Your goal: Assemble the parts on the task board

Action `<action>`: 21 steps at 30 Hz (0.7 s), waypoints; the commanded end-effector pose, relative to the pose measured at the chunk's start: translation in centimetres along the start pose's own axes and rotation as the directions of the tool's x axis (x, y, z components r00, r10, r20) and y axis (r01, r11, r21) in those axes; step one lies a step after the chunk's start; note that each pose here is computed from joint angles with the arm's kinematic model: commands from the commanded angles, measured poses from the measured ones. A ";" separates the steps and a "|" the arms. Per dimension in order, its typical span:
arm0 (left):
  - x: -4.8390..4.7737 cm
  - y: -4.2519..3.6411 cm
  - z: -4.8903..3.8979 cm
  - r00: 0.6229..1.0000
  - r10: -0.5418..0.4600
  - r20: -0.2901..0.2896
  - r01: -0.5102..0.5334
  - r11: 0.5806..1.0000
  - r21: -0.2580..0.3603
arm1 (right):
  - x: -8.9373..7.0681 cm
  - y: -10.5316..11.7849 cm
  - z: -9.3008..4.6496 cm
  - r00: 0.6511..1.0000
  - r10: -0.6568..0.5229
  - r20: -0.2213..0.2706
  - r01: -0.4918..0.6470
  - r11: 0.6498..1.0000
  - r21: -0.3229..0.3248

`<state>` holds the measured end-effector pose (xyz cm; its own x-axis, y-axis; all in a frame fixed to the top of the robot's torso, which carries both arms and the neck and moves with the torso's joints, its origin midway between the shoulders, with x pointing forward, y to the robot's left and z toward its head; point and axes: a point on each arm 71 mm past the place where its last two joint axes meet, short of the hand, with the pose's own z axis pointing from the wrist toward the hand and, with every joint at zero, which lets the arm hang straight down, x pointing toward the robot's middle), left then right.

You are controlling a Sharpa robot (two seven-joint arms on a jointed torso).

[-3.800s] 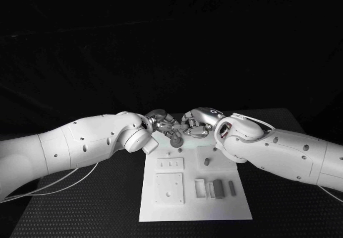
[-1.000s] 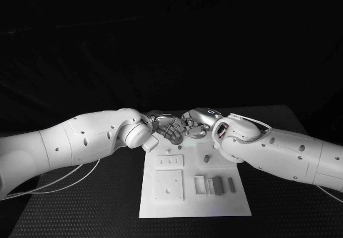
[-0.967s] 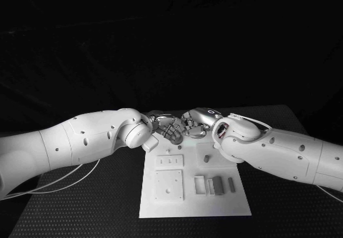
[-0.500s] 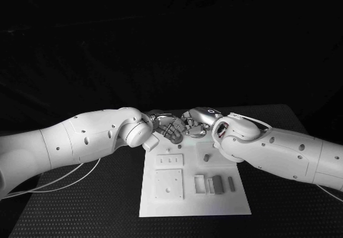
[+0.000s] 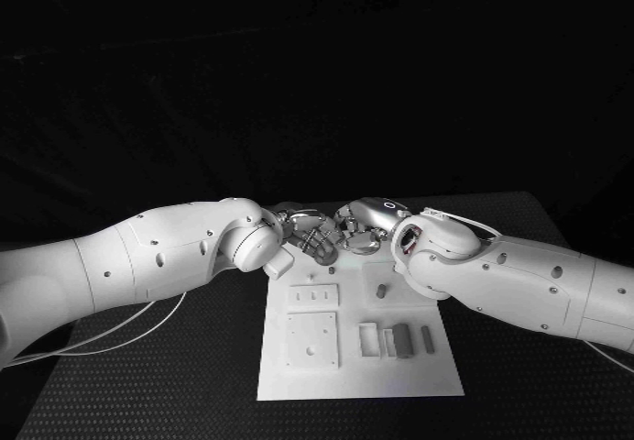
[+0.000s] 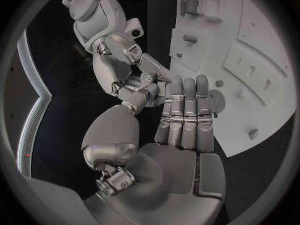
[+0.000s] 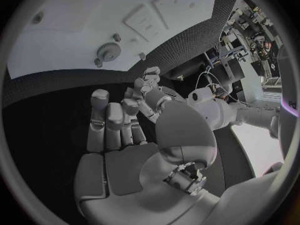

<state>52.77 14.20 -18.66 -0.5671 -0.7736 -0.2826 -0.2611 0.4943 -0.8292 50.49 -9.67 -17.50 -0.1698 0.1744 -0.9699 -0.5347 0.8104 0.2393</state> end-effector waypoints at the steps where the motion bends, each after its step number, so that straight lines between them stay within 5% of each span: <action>1: 0.20 -0.14 0.06 1.000 -0.005 0.012 0.005 1.000 0.008 | -0.2 0.4 0.1 1.000 0.009 0.015 -0.009 1.000 -0.021; 21: -0.14 0.17 0.00 1.000 0.002 0.007 -0.002 1.000 -0.004 | -0.3 -1.2 -0.1 0.997 0.062 0.045 -0.063 0.998 0.024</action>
<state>52.89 14.52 -18.78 -0.5500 -0.7838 -0.2884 -0.2689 0.4930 -0.8274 51.07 -10.64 -17.49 -0.1698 0.2274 -0.9589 -0.4995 0.8189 0.2826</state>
